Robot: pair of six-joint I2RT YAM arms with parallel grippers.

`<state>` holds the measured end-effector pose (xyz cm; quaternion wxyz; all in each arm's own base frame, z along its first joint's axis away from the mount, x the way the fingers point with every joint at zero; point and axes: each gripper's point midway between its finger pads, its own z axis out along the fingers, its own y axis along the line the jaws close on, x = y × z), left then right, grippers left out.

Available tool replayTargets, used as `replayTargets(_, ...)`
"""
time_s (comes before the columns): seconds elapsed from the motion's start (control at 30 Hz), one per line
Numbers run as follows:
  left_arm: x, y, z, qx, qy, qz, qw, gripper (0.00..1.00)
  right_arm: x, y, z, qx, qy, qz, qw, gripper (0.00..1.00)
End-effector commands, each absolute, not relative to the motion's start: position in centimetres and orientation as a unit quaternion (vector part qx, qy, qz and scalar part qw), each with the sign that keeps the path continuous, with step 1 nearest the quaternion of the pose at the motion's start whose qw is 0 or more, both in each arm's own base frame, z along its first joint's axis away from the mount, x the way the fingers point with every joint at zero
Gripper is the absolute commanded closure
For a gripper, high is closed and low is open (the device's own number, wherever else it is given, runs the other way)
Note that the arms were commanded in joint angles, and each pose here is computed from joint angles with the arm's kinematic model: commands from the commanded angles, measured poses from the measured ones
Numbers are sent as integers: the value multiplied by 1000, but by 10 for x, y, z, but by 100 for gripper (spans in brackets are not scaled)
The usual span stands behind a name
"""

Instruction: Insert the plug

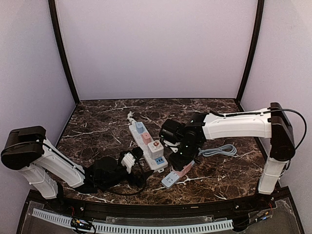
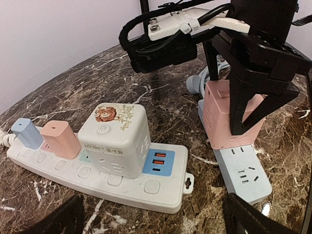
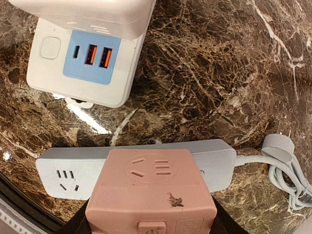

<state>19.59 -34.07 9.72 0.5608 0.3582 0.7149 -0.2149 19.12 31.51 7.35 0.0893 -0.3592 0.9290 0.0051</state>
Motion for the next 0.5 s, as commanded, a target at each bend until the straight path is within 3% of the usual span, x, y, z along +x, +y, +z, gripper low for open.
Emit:
replayTargets(0.0, 196, -337, 104, 353, 710, -220, 568, 1, 172, 301, 15, -352, 935, -30, 27, 100)
replayTargets(0.47, 191, -341, 101, 365, 708, -230, 559, 1, 163, 290, -12, -341, 939, -39, 4, 100)
